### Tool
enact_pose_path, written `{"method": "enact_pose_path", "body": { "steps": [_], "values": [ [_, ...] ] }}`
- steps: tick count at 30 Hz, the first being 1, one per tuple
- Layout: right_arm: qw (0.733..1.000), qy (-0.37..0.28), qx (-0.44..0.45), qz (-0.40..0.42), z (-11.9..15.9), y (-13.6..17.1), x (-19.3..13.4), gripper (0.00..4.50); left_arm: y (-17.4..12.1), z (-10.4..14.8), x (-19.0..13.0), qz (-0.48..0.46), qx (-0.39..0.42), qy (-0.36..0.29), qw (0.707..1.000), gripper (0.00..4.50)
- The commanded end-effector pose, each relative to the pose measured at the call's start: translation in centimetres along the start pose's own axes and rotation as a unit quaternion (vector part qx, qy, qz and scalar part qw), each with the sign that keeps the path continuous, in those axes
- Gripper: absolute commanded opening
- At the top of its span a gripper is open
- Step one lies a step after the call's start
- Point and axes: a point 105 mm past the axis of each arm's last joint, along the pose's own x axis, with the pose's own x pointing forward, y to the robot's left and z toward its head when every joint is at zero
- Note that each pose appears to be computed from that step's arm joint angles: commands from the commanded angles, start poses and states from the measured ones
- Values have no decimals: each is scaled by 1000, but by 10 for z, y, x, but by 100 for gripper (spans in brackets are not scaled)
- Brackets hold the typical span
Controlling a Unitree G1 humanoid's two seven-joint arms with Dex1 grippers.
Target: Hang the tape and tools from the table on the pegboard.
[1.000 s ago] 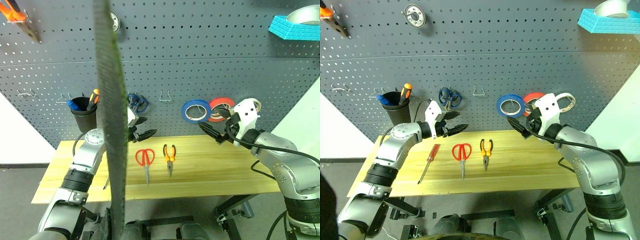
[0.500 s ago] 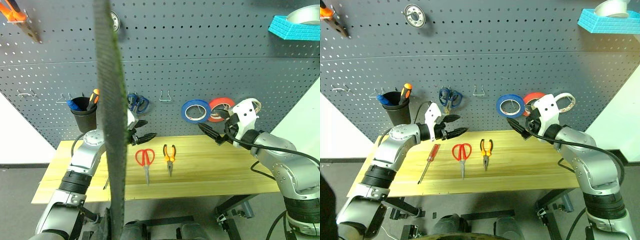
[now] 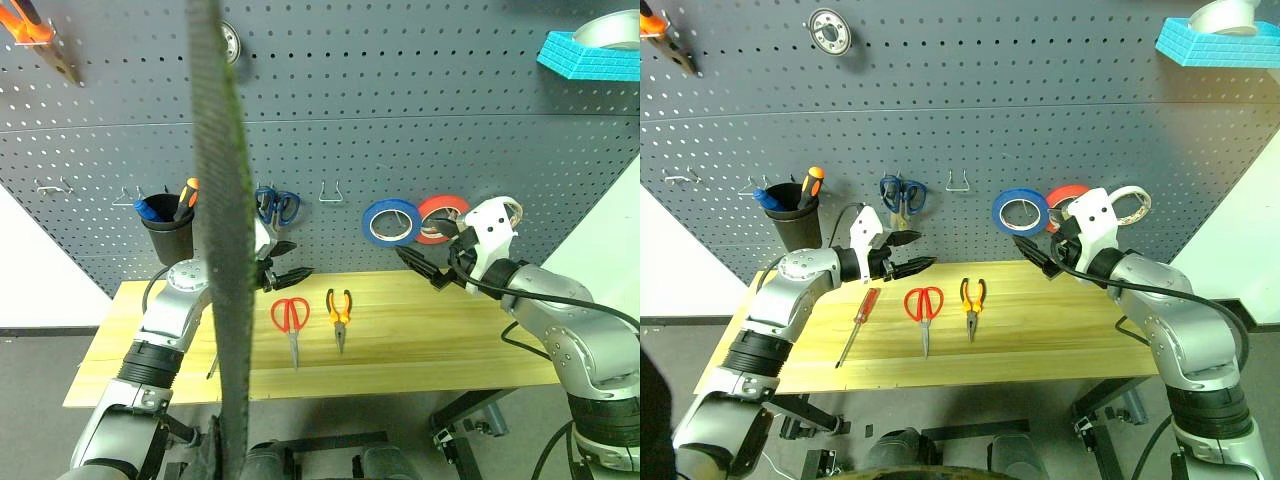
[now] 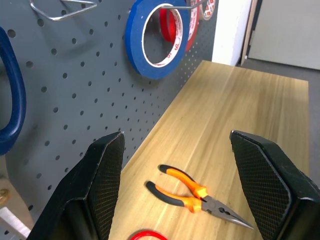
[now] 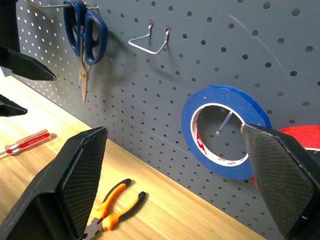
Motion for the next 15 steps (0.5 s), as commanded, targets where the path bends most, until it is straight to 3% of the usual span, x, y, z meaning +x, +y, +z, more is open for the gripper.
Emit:
{"method": "enact_pose_path", "body": {
  "steps": [1,15],
  "values": [
    [1000,-24,-17,4,15,3,0,448,1,13,-3,4,18,-18,1000,351],
    [1000,-11,-14,10,7,5,2,448,-1,10,-5,7,13,-16,1000,351]
  ]
}}
